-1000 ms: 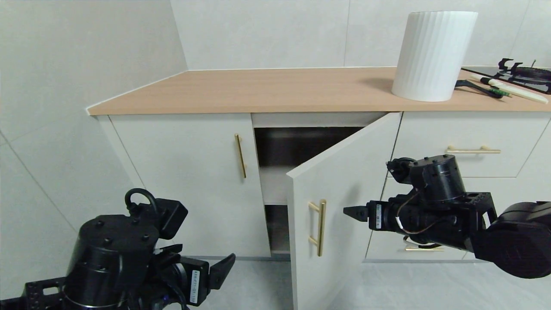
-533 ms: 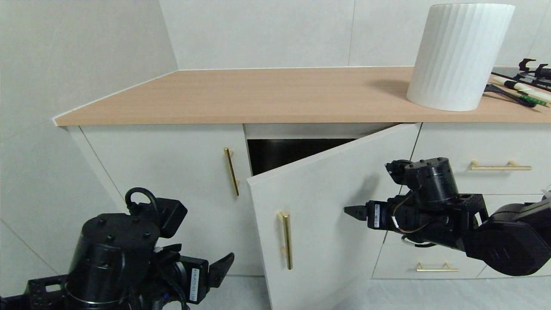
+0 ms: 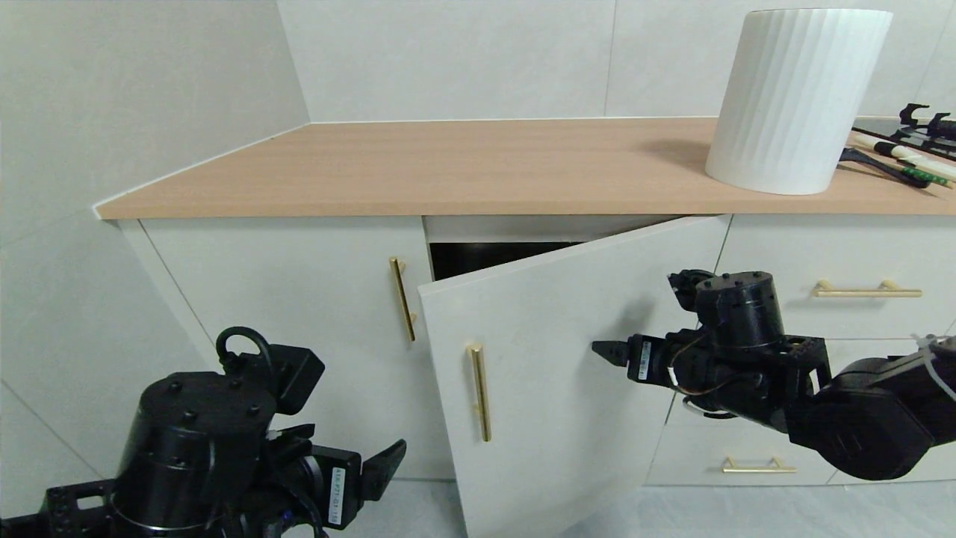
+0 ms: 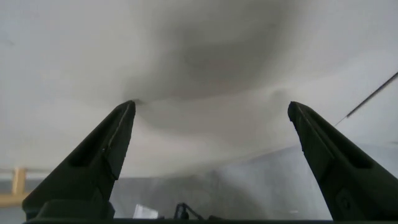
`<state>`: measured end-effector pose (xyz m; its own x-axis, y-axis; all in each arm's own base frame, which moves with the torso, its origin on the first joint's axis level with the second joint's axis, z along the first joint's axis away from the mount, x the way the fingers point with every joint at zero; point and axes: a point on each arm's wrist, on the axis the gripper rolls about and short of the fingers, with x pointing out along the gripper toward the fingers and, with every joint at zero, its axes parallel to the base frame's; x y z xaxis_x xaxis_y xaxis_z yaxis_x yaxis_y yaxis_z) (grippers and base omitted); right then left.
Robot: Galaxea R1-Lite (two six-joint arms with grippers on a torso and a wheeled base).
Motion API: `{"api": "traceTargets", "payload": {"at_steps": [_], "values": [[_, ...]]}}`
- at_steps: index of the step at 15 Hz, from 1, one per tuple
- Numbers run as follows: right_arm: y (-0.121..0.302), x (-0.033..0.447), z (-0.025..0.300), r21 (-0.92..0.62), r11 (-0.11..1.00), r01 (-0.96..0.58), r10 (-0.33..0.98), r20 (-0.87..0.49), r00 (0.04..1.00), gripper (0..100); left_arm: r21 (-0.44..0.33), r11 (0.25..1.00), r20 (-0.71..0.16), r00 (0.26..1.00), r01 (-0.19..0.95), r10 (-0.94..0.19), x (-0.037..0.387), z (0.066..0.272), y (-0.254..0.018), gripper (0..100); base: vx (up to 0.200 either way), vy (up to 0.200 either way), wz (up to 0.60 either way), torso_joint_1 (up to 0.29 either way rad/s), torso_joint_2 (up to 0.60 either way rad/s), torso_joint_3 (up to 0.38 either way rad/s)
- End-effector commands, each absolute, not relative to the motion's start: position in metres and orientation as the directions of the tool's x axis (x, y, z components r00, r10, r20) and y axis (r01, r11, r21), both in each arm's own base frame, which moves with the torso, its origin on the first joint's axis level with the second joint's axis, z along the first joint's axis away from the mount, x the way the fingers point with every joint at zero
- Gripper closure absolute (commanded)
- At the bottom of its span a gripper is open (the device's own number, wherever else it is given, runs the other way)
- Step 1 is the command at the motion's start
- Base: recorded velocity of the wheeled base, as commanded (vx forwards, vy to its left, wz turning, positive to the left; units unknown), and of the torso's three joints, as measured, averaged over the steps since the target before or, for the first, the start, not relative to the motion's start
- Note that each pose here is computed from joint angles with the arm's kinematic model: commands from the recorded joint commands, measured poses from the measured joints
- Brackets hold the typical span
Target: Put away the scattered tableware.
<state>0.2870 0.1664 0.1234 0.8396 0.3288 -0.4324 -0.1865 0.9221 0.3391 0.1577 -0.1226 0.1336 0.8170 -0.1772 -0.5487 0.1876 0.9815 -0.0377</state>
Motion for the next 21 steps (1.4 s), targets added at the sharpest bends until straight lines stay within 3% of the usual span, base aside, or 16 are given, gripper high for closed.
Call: {"api": "traceTargets", "payload": {"at_steps": [1,21], "values": [[0.169,0.292,0.115,0.33,0.929,-0.17,0.31,-0.44,0.843,0,-0.037,0.982,-0.549,0.817,0.187,-0.176,0.158,0.133,-0.123,0,0.0,0.0,0.0,0.0,0.0,0.0],[0.182,0.344,0.098,0.348,0.937,0.043,0.053,-0.263,0.963,0,-0.036,0.982,-0.551,0.816,0.186,-0.175,0.159,0.133,-0.123,0,0.0,0.0,0.0,0.0,0.0,0.0]]}}
